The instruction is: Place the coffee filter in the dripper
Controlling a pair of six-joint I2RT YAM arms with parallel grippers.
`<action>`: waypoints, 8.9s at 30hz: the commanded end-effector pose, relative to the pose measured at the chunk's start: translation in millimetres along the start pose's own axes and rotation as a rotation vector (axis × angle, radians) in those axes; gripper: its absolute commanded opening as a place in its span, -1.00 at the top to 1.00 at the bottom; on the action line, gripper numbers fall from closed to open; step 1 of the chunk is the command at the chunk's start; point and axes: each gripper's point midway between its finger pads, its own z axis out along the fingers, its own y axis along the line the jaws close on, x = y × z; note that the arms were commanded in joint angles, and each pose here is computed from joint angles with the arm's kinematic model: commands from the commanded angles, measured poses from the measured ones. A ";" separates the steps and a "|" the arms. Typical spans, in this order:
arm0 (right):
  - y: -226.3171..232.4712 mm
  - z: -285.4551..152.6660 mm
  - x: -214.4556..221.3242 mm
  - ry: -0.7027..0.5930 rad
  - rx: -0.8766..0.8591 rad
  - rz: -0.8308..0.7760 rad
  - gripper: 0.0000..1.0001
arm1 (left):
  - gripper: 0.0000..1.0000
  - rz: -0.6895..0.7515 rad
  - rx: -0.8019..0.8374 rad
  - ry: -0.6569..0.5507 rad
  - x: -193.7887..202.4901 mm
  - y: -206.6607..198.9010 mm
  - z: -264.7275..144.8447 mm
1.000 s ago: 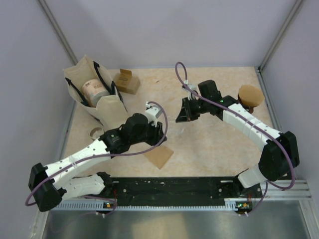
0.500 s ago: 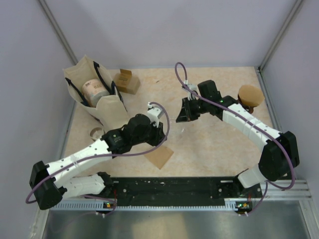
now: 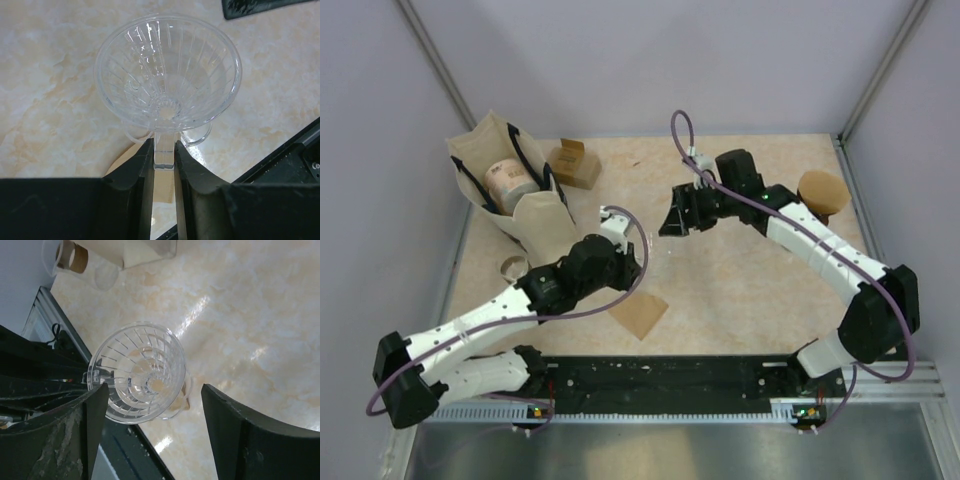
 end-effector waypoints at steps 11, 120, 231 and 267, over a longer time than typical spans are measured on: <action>0.0 -64.2 -76.6 -0.502 0.213 -0.086 -0.98 | 1.00 0.006 -0.236 -0.328 -72.9 45.7 -69.2; -57.9 -42.1 -34.2 -0.341 0.241 -0.035 -0.98 | 0.25 -0.463 -1.200 -0.296 25.4 222.2 -145.1; 10.6 83.2 143.4 0.285 -0.210 -0.028 1.00 | -0.98 -0.540 0.099 0.150 115.1 26.0 5.2; 72.5 -63.9 -34.2 -0.735 0.425 -1.512 1.00 | -0.97 -0.609 0.237 -0.519 -114.4 -4.6 -76.3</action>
